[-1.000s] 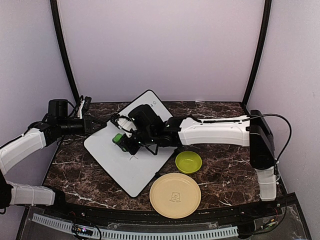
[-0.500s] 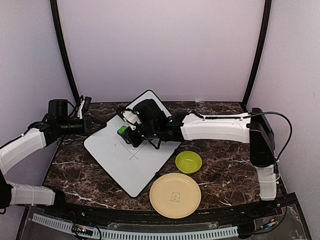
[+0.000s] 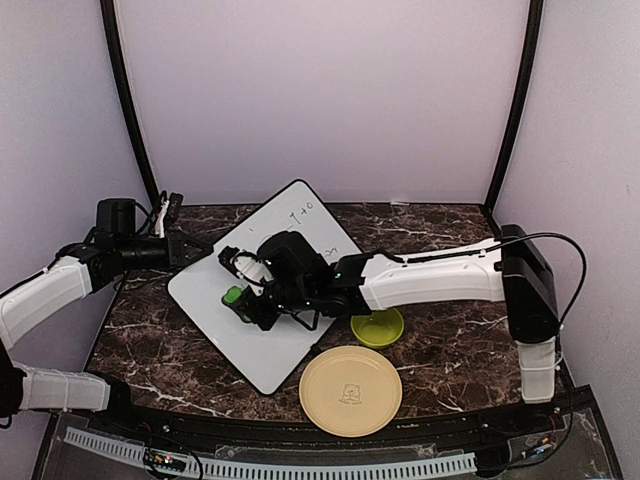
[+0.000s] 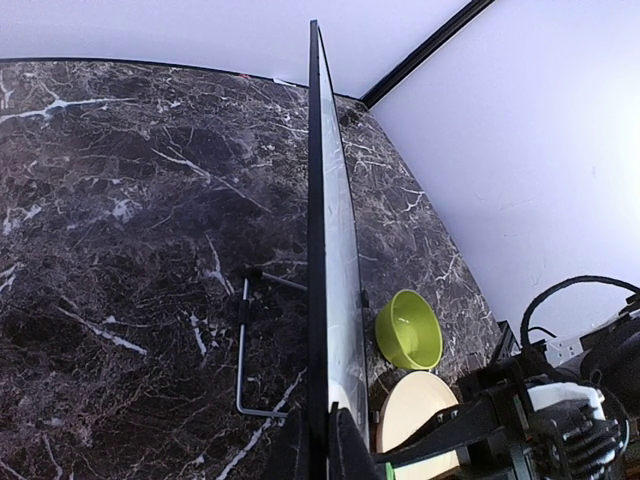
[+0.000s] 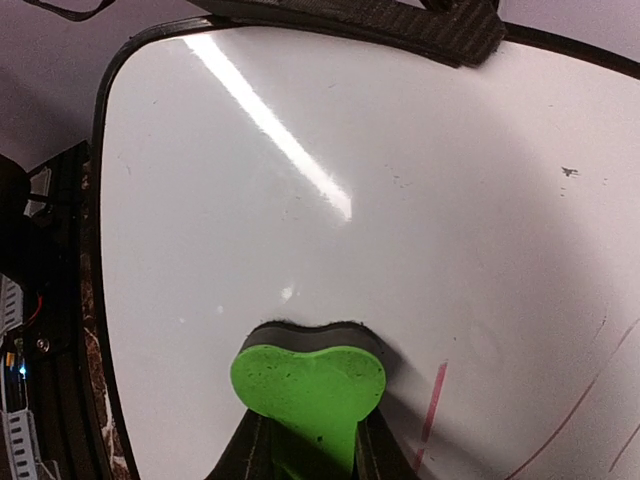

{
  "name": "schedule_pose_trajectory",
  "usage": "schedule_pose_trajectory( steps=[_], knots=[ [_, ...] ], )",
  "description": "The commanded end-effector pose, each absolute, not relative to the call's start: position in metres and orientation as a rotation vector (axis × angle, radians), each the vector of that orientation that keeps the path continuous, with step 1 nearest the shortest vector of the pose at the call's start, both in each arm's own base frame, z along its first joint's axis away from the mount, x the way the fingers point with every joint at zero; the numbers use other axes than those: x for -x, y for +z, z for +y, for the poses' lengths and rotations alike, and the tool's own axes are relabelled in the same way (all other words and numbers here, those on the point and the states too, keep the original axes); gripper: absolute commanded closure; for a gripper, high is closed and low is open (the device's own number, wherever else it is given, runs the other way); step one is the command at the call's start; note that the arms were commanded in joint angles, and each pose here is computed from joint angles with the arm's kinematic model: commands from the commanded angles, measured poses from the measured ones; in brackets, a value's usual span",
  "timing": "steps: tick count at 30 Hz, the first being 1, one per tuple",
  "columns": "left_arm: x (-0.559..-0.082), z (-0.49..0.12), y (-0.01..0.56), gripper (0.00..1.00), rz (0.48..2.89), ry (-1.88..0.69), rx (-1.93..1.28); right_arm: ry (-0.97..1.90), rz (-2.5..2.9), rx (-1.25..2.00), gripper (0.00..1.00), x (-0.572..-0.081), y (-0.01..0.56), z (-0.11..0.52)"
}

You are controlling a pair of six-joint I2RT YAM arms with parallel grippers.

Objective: Erase the whiteboard

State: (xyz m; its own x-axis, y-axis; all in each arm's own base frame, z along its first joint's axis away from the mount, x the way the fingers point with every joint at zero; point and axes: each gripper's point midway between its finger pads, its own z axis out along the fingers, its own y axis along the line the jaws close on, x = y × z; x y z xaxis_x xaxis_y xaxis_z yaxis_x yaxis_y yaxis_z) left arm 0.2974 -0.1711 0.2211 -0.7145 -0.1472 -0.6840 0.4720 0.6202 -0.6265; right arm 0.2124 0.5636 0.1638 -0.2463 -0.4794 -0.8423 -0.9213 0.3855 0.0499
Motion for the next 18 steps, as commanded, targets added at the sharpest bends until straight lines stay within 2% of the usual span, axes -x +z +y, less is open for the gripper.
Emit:
schedule_pose_trajectory(
  steps=[1, 11, 18],
  knots=[
    [-0.286, -0.182, 0.214, 1.0, 2.13, -1.112, -0.343, 0.643, 2.026, 1.13, 1.0, -0.249, 0.125, 0.524],
    [-0.286, -0.182, 0.214, 1.0, 2.13, -1.111, -0.342, 0.653, 2.0, 1.08, 1.0, -0.278, 0.148, 0.528],
    [-0.286, -0.182, 0.214, 1.0, 2.13, -1.114, -0.343, 0.683, 1.975, 1.196, 1.0, -0.234, 0.137, 0.55]
  ],
)
